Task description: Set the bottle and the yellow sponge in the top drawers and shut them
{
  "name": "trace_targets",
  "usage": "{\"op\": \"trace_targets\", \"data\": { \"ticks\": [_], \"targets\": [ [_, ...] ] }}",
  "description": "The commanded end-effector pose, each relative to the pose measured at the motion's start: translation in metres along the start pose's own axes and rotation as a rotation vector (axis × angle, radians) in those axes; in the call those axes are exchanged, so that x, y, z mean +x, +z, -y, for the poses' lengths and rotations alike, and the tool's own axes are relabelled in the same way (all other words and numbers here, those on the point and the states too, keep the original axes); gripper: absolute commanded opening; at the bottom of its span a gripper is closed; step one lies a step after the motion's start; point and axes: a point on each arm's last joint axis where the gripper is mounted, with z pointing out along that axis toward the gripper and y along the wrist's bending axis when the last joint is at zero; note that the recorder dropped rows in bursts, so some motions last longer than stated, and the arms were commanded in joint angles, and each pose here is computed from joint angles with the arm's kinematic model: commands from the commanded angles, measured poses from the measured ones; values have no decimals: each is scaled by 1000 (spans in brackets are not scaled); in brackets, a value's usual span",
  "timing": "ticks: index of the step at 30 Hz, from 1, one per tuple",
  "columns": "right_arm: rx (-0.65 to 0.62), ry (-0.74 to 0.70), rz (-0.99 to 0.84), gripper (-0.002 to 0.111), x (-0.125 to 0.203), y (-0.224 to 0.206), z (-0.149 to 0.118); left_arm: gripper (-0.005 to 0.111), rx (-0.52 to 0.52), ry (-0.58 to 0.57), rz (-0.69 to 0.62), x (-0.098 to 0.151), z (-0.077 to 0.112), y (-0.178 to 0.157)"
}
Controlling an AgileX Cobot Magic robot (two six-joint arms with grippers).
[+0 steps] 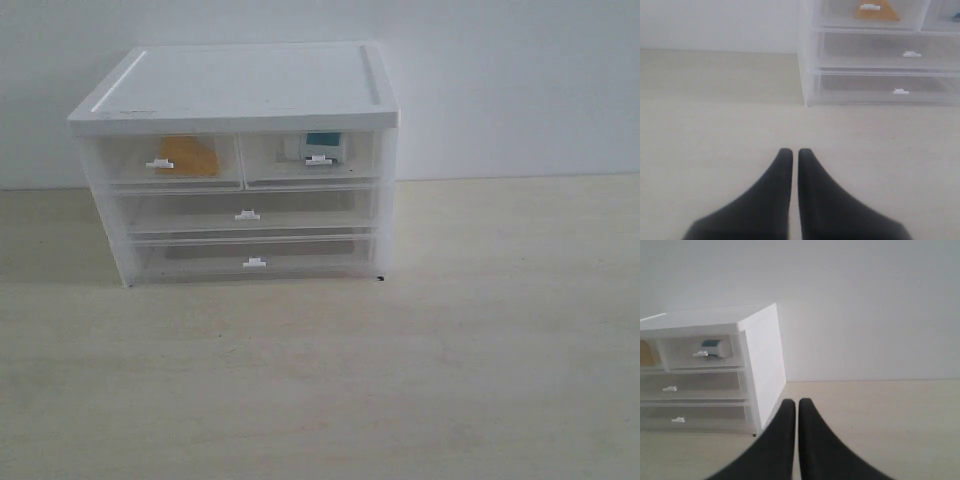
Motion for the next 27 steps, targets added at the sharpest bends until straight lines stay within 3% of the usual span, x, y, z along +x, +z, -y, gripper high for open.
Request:
{"op": "trace_targets", "data": {
  "ticks": [1, 5, 10, 13, 20, 27],
  "targets": [
    [5, 18, 4, 0, 1, -1, 1, 4, -2, -4, 3, 1, 0, 0],
    [-20, 54, -1, 0, 1, -1, -2, 4, -2, -4, 3, 1, 0, 0],
    [-237, 60, 75, 0, -34, -7, -23, 4, -2, -4, 3, 1, 0, 0],
    [-298, 53, 74, 0, -36, -9, -29, 4, -2, -4, 3, 1, 0, 0],
    [-257, 149, 113, 0, -40, -8, -24, 4, -2, -4, 3, 1, 0, 0],
    [-160, 125, 103, 0, -38, -6, -16, 4, -2, -4, 3, 1, 0, 0]
  ]
}}
